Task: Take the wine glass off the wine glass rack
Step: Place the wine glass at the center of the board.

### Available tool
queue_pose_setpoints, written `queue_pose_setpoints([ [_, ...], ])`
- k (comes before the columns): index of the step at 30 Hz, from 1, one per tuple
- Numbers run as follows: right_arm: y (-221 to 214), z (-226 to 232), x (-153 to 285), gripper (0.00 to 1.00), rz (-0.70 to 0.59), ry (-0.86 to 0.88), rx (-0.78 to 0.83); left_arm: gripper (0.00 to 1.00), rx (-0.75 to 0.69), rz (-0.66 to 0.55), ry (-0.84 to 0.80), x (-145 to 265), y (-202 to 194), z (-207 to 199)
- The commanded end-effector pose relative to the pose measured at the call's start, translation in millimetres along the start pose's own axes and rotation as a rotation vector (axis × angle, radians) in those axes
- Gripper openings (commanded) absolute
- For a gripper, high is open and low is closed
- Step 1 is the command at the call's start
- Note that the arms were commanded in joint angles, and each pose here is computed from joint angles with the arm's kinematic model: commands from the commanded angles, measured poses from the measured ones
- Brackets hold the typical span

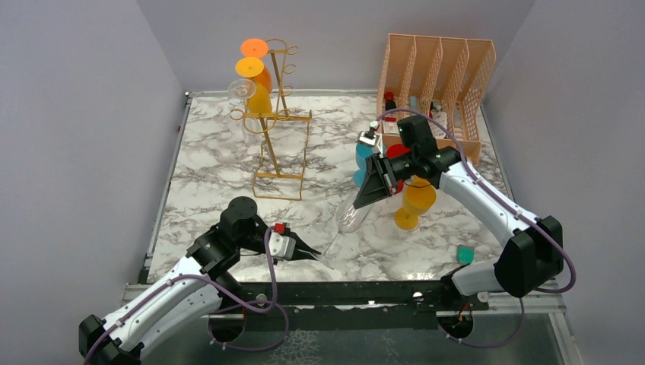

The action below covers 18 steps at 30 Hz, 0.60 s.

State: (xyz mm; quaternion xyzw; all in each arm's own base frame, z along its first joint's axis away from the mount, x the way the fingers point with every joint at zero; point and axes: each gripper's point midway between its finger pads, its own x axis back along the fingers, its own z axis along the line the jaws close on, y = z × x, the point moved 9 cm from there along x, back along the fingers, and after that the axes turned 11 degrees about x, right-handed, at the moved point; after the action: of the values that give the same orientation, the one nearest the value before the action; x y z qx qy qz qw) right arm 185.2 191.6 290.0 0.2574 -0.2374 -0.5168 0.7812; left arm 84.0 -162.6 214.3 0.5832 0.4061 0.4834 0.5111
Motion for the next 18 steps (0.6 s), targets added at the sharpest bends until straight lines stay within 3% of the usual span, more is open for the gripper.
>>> queue_pose_setpoints([
  [1,-6.2,8.2,-7.7,0.01,0.028,0.039,0.020,0.00,0.000,0.015,0.210,5.2,7.0,23.2],
  [10,-3.9,6.8,-8.2,0.01,0.012,-0.009,0.032,0.02,-0.006,-0.001,0.183,5.3,10.6,19.2],
  [12,-3.1,6.7,-8.3,0.01,0.007,-0.031,0.039,0.16,0.000,-0.005,0.180,5.3,11.4,18.3],
  [18,-0.2,8.0,-7.4,0.01,-0.008,-0.111,0.059,0.40,0.028,-0.014,0.171,6.0,11.9,14.3],
])
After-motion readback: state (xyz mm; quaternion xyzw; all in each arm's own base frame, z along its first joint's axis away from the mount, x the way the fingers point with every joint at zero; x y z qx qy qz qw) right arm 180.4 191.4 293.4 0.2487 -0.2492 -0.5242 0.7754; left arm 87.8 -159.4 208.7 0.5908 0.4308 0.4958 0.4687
